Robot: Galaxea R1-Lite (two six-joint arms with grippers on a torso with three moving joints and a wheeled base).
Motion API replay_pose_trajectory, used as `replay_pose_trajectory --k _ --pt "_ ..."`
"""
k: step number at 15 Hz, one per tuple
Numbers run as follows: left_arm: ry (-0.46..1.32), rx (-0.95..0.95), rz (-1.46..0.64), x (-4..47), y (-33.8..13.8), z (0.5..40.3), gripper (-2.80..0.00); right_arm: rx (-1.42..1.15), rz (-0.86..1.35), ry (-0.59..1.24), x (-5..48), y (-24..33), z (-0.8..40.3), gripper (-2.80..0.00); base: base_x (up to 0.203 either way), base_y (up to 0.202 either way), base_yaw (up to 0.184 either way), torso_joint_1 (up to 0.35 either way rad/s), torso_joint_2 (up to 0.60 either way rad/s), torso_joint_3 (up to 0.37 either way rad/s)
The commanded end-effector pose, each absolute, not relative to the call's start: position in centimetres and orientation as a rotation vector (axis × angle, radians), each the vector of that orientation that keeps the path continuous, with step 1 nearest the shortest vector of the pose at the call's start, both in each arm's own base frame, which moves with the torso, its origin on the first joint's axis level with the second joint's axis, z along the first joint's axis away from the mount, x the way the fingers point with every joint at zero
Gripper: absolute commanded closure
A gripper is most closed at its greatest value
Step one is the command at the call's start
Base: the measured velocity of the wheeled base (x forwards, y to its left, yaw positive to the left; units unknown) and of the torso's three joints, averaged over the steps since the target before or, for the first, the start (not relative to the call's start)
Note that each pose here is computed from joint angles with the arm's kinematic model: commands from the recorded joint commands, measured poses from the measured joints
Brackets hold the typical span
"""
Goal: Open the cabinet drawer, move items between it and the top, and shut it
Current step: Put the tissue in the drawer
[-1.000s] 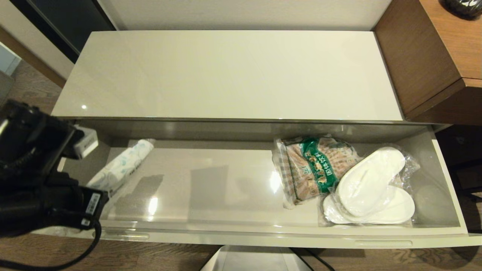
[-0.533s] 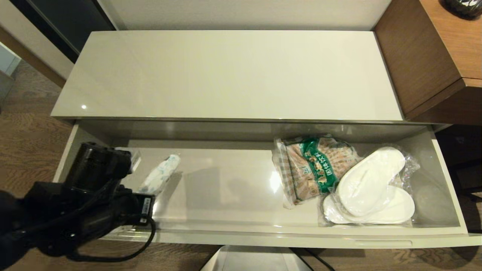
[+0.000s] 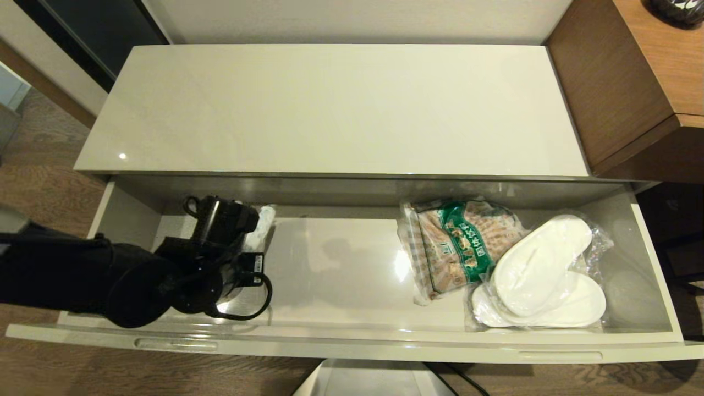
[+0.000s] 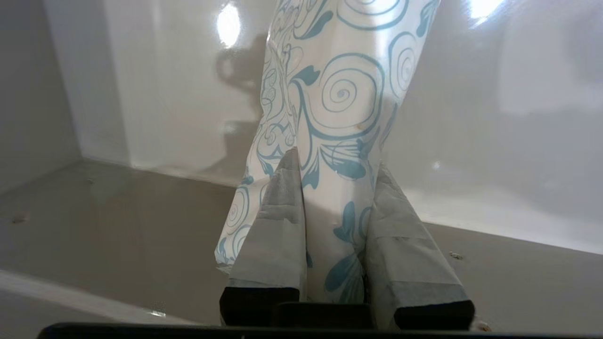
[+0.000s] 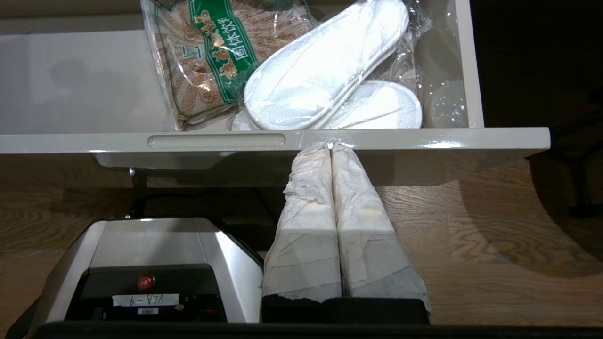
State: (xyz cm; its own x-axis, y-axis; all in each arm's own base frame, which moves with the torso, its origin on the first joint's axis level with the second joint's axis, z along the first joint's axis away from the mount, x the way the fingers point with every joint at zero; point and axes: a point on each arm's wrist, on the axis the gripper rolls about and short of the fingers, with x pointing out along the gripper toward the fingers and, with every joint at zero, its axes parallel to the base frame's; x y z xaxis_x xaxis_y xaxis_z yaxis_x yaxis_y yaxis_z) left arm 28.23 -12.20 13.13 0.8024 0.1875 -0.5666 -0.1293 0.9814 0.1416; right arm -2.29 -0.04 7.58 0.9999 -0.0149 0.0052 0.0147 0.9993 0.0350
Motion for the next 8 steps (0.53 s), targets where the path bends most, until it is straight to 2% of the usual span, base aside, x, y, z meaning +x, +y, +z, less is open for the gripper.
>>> replay_pose_trajectory --k 1,3,4,5,8 --pt "0.672 0.129 0.192 28.69 -12.62 10.99 0.00 0.035 -0.015 -0.017 -2.37 -0.04 7.47 0.00 0.000 0.000 0.000 0.000 0.00 0.000" --pt "0.670 0.129 0.197 28.81 -12.62 11.05 0.00 0.035 -0.012 -0.017 -2.37 -0.04 7.47 0.00 0.000 0.000 0.000 0.000 0.00 0.000" --pt "0.667 0.133 0.199 28.87 -12.64 11.18 -0.41 0.035 -0.014 -0.017 -2.37 -0.04 7.47 0.00 0.000 0.000 0.000 0.000 0.00 0.000" --pt "0.667 0.134 0.199 28.87 -12.64 11.18 -2.80 0.035 -0.014 -0.017 -2.37 -0.04 7.47 0.00 0.000 0.000 0.000 0.000 0.00 0.000" --pt "0.664 0.146 0.209 29.23 -12.93 10.85 -2.80 0.035 -0.014 -0.017 -2.37 -0.04 7.47 0.00 0.000 0.000 0.000 0.000 0.00 0.000"
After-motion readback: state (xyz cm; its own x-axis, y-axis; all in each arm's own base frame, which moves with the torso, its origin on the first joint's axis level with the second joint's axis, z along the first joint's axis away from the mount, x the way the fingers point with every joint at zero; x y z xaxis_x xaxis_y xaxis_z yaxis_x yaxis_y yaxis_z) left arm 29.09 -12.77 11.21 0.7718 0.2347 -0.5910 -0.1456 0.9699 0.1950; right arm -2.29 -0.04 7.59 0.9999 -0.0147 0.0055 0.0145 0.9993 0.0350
